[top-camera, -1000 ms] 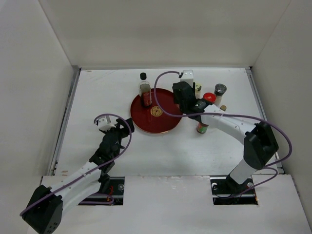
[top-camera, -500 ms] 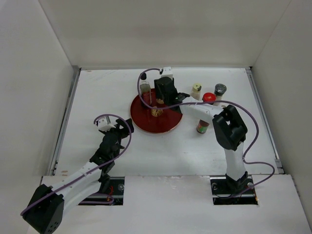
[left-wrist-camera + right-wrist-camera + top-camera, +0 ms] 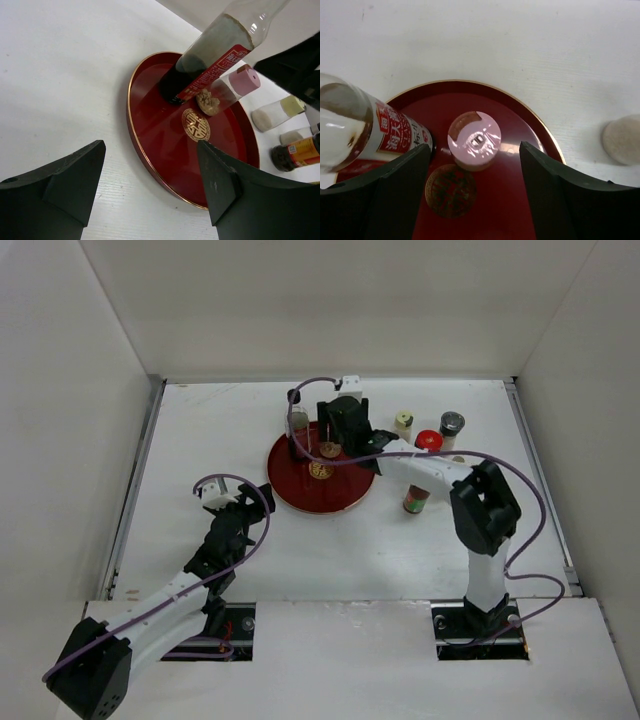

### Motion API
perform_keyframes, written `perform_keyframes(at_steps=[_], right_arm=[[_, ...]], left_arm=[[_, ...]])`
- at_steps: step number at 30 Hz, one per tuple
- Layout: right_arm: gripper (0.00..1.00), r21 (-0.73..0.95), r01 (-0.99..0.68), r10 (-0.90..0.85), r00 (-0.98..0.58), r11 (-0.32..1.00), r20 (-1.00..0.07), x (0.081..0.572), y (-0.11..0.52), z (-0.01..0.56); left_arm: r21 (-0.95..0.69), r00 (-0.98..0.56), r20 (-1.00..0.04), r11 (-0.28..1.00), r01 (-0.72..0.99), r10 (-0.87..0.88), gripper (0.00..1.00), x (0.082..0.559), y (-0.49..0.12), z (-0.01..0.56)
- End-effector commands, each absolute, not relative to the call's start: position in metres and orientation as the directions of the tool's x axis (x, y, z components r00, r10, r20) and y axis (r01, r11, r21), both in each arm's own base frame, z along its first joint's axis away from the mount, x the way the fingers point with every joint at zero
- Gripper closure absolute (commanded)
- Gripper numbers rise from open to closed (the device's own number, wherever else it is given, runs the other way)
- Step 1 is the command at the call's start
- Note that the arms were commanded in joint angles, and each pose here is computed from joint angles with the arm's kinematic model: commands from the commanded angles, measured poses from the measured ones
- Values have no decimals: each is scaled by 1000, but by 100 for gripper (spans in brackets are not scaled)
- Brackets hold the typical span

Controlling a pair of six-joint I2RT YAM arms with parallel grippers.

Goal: Organize the condiment bottles

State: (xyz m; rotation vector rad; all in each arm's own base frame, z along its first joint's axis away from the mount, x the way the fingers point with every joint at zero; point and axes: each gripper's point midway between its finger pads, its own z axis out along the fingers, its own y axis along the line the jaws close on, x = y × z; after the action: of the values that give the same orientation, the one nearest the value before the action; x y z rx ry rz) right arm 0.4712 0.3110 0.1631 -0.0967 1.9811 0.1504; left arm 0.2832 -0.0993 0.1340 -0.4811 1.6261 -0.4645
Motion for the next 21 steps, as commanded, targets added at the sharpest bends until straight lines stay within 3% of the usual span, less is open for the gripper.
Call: perform_keyframes(at_steps=[1,6,10,15,21], right_arm=[[23,136,-109,97,-302,985,-948,457,290,241],[27,172,-117,142,-226,978,-964,414,262,286],[25,164,-26,159,-153,986,-975,377,205,307],[14,120,158,143,-146,980,-979,341,127,290],[9,54,220,114,-274,974,-955,313,100,234]], left_arm=[[-592,-59,-804,806,-7,-592,28,285,-101,149],[-591,-61,-805,806,-9,-591,28,285,-101,148],[-594,-65,-803,804,5,-593,28,285,-104,150],[-598,-70,-800,802,13,-596,28,284,-106,150],[-600,-84,-798,800,13,-597,28,285,-108,148]])
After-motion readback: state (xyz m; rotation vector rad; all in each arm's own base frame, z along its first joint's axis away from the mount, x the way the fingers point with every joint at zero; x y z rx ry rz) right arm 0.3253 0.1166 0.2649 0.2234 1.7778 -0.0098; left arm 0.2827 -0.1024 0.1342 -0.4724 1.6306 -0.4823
